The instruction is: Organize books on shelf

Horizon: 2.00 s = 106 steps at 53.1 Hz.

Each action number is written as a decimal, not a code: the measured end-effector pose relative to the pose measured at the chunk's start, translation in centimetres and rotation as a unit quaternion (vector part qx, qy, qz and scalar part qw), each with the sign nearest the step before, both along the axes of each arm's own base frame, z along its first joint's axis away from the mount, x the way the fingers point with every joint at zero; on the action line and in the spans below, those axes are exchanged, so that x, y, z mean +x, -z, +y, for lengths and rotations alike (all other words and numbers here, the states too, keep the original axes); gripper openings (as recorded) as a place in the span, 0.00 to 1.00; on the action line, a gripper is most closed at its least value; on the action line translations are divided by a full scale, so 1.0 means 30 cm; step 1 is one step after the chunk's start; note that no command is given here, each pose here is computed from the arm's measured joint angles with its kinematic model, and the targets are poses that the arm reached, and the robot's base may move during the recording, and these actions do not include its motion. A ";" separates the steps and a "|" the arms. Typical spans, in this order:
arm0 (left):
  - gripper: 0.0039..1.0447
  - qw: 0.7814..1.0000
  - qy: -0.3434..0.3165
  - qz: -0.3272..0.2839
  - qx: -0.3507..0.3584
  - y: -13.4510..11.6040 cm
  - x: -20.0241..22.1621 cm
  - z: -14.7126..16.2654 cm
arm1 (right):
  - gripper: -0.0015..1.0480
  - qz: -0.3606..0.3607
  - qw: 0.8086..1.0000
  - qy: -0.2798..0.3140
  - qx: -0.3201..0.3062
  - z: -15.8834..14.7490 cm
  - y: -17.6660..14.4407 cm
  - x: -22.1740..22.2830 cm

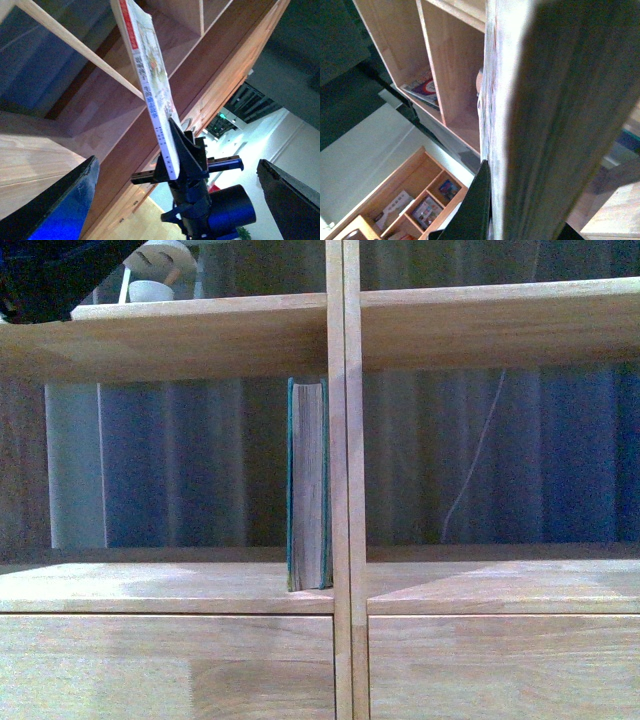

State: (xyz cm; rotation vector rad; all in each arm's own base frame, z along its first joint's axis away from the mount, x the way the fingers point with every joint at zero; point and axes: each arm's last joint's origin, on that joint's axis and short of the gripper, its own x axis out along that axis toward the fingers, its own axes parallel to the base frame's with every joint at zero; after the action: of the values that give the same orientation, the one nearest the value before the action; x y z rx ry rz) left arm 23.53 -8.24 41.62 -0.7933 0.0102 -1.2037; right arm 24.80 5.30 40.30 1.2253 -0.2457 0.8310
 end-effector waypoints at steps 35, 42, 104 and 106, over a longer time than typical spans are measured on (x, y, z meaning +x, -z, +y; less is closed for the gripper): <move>0.87 1.000 0.002 -0.027 0.006 -0.016 -0.020 -0.062 | 0.07 0.005 0.993 -0.115 -0.017 0.158 0.089 -0.082; 0.70 0.999 -0.005 -0.031 0.010 -0.014 -0.018 -0.062 | 0.07 -0.004 0.992 -0.124 -0.015 0.166 0.082 -0.101; 0.06 0.917 -0.351 -0.061 0.181 0.056 0.004 0.290 | 0.93 0.001 0.995 -0.049 -0.092 -0.113 0.191 -0.288; 0.06 0.906 -0.368 -0.059 0.201 0.079 0.032 0.306 | 0.93 -0.005 0.994 -0.037 -0.100 -0.135 0.189 -0.315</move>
State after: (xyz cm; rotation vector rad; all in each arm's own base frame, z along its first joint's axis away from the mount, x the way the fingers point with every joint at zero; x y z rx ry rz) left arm 24.49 0.93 39.25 -0.2990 -0.1284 -0.4927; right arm 15.35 1.25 34.62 1.0468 -0.1222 0.9038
